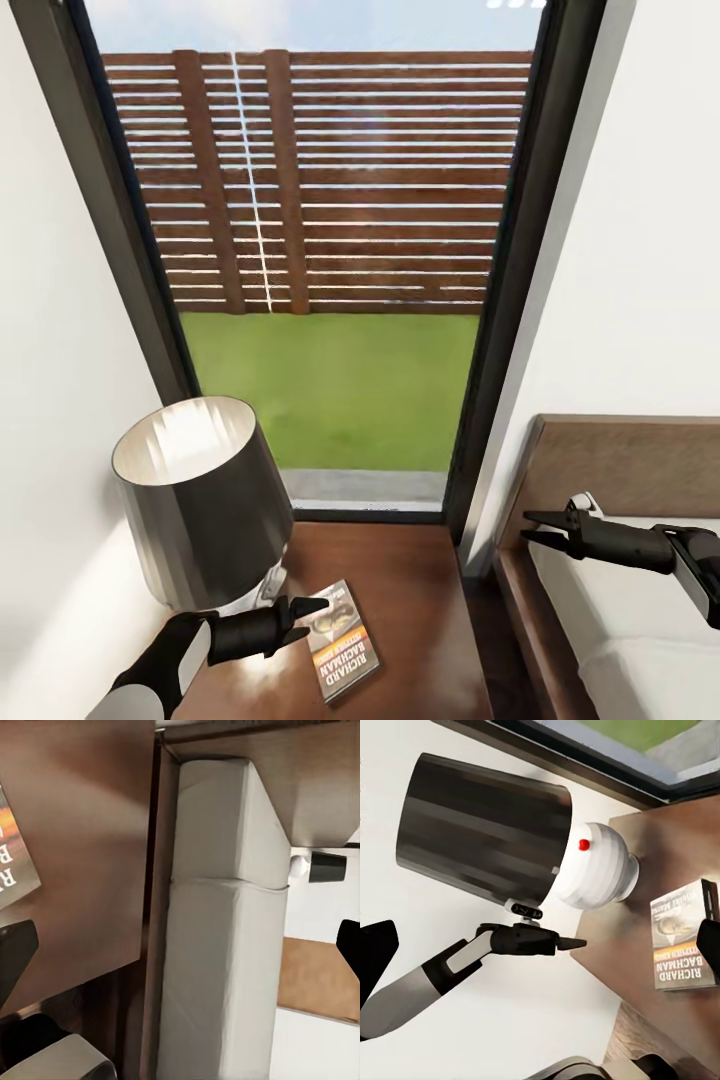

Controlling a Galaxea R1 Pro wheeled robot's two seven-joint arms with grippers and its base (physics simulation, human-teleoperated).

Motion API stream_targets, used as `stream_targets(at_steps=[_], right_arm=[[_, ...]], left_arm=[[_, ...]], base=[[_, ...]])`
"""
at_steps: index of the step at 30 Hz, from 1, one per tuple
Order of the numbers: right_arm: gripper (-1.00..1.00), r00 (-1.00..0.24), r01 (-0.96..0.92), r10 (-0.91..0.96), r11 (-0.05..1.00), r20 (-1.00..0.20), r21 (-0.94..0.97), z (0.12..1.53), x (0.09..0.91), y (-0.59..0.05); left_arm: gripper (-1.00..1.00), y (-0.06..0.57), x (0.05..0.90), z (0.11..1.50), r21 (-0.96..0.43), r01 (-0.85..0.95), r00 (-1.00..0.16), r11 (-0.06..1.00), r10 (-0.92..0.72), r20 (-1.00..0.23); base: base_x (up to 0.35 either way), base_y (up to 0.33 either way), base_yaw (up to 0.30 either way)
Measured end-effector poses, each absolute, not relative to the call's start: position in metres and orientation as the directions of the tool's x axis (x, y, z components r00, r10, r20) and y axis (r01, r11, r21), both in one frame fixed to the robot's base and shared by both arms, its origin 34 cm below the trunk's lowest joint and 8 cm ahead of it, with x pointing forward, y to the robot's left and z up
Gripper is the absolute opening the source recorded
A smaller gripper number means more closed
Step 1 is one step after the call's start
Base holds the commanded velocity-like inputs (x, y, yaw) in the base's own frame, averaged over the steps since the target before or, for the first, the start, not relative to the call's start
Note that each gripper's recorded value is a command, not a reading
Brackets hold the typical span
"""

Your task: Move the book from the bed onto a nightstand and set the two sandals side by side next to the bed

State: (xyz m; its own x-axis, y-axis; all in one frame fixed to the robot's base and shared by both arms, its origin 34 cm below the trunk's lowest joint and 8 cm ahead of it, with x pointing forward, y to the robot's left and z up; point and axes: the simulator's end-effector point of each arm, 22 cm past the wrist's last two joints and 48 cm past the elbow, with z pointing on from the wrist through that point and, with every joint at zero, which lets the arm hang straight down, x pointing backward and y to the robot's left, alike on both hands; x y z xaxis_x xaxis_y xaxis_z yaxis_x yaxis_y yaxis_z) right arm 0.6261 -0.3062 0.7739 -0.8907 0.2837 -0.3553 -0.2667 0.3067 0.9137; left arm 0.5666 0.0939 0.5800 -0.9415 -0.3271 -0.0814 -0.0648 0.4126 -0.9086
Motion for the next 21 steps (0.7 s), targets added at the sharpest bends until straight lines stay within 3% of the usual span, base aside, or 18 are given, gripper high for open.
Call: stream_targets(at_steps=[21], right_arm=[[1.0,-0.888,-0.24,0.299,0.344,-0.348,0.908,0.761,0.61,-0.317]], left_arm=[[1.0,0.097,0.581,0.617,-0.891,0.034,-0.92,0.453,-0.334,-0.205]], base=[[0.0,0.0,0.0]])
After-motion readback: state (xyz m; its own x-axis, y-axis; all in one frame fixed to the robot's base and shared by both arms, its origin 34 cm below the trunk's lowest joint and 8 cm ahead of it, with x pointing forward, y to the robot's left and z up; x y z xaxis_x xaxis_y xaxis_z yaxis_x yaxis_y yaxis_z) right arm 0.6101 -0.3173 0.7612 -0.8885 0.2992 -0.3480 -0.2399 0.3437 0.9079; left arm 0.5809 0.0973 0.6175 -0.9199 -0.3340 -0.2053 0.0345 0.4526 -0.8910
